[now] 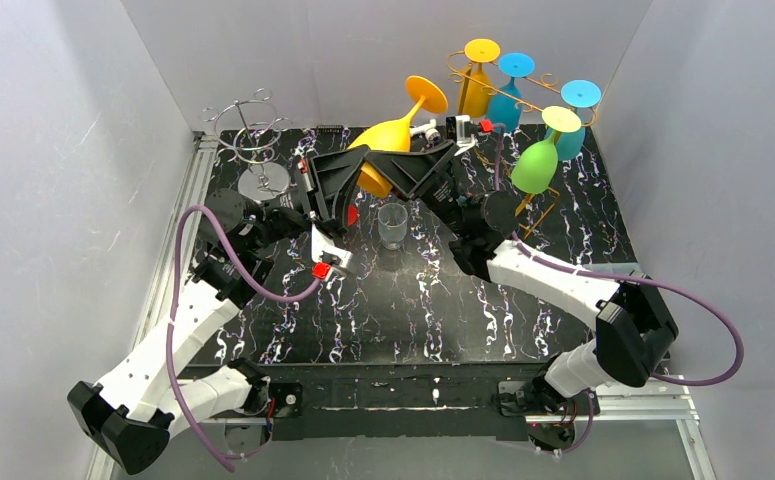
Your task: Place the wine glass upside down on the wine glass rack
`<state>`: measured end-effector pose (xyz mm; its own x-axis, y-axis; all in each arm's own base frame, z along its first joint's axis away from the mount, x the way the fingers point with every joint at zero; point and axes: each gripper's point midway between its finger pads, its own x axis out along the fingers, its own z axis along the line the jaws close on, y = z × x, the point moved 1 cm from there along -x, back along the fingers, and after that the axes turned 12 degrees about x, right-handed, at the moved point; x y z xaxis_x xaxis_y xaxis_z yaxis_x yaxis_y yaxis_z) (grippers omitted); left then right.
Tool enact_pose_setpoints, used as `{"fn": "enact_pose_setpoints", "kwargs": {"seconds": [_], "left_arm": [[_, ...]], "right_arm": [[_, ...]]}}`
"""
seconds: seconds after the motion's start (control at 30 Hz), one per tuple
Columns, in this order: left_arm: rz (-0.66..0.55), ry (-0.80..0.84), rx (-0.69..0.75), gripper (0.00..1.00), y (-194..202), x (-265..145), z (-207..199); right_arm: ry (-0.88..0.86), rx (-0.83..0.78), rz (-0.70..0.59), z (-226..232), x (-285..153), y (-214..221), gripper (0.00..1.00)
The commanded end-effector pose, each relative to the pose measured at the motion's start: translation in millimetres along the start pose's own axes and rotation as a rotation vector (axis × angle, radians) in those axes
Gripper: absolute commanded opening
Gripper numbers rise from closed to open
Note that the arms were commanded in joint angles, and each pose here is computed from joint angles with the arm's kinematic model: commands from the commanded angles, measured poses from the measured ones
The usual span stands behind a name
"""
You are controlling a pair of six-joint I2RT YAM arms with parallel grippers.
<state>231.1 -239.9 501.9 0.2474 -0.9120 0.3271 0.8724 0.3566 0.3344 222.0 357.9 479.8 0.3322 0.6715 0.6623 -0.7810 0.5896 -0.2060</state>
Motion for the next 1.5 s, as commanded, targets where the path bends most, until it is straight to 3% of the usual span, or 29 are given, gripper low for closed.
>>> {"fn": "enact_pose_setpoints", "kwargs": {"seconds": [0.0,0.17,0.23,0.33,0.43,0.5,0.63,0.73,0.83,0.97,1.23,1.47], "left_arm": [[0.085,-0.051,0.077,0.00,15,-6,19],[0.086,-0.061,0.060,0.00,13,-8,21],[0.083,-0.058,0.035,0.25,11,-10,18],[0.082,-0.052,0.007,0.45,7,-15,12],[0.107,0.014,0.005,0.86,4,-22,-18],[0.135,0.053,-0.034,0.98,2,-32,-36],[0.229,0.161,-0.269,0.98,-4,-58,-66],[0.315,0.197,-0.423,0.98,-3,-71,-81],[0.390,0.219,-0.502,0.98,3,-79,-89],[0.402,0.243,-0.533,0.98,1,-82,-92],[0.386,0.305,-0.549,0.98,-3,-81,-102],[0.516,0.297,-0.737,0.98,27,-66,-121]], "right_arm": [[-0.109,0.010,0.046,40,-4,10,0.92],[-0.099,-0.007,0.023,40,-11,-2,0.71],[-0.086,-0.033,0.005,42,-15,-14,0.68],[-0.009,-0.120,0.012,34,-23,-32,0.67],[0.197,-0.299,0.066,4,-35,-46,0.71],[0.414,-0.471,0.126,-26,-53,-53,0.71],[0.750,-0.721,0.185,-82,-112,-75,0.70],[0.909,-0.848,0.217,-111,-147,-89,0.73],[1.011,-0.942,0.197,-129,-164,-107,0.67],[1.142,-1.050,0.152,-153,-176,-133,0.61],[1.212,-1.211,0.078,-178,-169,-167,0.60],[1.189,-1.205,0.027,-184,-164,-175,0.60]]}}
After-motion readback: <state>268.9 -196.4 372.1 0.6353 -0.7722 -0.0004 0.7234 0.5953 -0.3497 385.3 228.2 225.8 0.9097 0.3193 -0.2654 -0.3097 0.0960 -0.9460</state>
